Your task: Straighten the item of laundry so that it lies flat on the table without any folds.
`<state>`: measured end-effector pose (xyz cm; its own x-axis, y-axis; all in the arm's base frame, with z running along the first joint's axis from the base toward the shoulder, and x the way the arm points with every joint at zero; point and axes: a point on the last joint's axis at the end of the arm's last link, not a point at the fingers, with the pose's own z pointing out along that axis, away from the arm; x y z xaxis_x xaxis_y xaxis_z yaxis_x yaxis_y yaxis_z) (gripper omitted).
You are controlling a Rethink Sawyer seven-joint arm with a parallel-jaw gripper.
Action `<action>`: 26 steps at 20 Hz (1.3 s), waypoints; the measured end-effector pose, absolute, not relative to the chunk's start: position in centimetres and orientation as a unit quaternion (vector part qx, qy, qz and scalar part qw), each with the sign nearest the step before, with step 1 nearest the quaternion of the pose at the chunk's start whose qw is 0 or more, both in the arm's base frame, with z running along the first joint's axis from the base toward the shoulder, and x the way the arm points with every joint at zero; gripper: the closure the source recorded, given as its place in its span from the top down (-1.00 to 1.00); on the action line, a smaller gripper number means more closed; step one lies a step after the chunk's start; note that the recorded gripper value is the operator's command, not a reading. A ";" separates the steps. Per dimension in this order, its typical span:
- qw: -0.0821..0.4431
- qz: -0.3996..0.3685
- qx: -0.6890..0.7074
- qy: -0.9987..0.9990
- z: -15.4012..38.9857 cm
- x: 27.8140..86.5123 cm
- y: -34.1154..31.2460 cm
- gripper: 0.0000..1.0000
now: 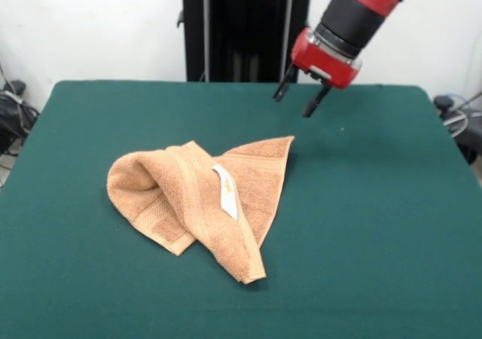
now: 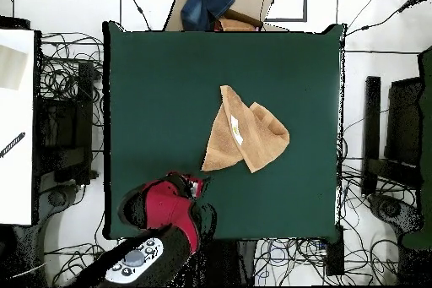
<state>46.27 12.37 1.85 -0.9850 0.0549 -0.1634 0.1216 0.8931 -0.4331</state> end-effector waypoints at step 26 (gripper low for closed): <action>0.109 -0.259 0.011 0.960 0.7 50.3 14.1 1.00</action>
<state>50.26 14.08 0.74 -0.9761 -0.0346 -0.2145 0.0781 0.8655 -0.4947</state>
